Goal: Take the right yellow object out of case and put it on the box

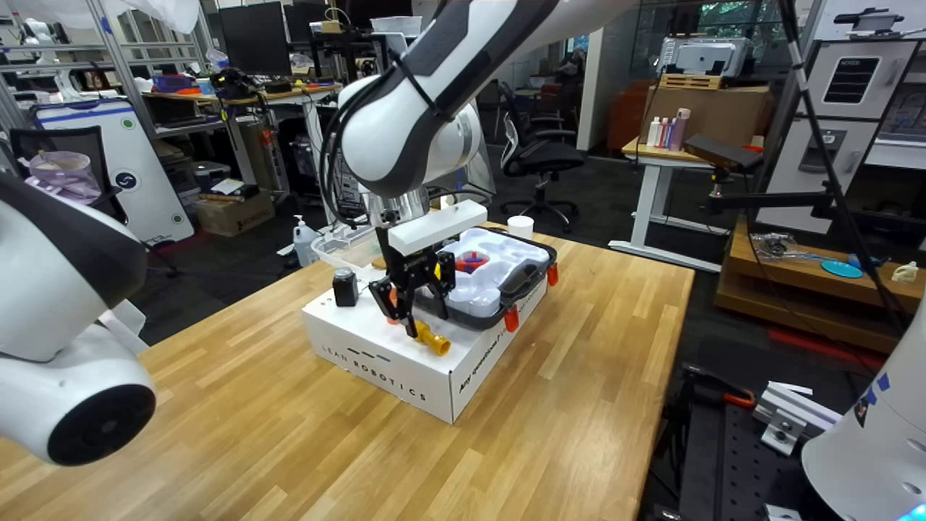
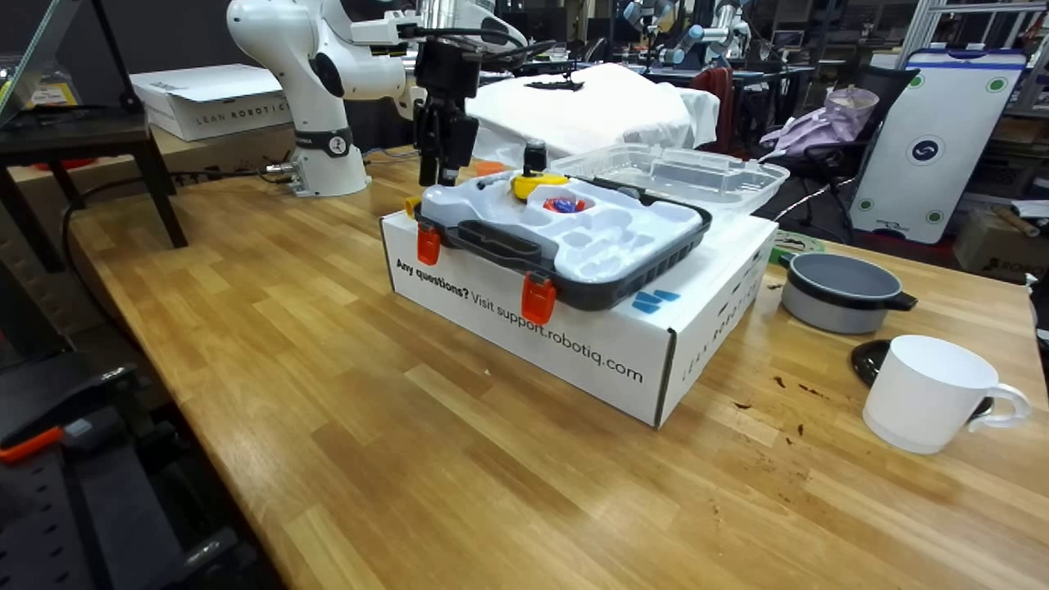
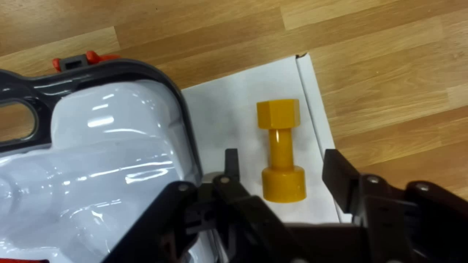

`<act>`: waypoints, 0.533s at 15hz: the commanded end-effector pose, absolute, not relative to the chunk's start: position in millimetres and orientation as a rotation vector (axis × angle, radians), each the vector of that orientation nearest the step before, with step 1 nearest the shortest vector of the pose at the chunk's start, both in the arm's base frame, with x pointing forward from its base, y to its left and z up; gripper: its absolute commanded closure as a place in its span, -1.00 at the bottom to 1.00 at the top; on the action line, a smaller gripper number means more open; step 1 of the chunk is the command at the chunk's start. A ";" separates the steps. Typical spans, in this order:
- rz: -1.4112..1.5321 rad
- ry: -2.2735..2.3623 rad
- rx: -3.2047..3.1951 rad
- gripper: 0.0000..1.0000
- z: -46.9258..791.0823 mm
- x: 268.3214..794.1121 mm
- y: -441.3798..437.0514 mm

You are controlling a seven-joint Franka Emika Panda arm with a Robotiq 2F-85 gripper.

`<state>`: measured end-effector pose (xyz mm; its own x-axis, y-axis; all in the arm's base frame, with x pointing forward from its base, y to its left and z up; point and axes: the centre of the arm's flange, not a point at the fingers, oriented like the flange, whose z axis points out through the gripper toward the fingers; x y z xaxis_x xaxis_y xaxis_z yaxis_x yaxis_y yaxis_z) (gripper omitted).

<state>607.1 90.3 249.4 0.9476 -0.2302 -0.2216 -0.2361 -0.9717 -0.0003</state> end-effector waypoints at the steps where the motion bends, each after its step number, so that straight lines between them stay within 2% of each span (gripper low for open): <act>1: 0.345 0.368 -3.074 -0.24 249.4 607.1 90.3; 3: 0.345 0.369 -3.074 -0.24 249.4 607.1 90.3; 4: 0.345 0.369 -3.074 -0.74 249.4 607.1 90.3; 5: 0.338 0.368 -3.075 -0.76 252.2 604.9 88.0; 7: 0.315 0.371 -3.069 -0.96 259.8 600.9 84.7; 8: 0.307 0.375 -3.066 -0.99 264.3 599.6 83.6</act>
<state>607.3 89.7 251.2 0.9479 -0.2315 -0.2187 -0.2375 -0.9714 -0.0012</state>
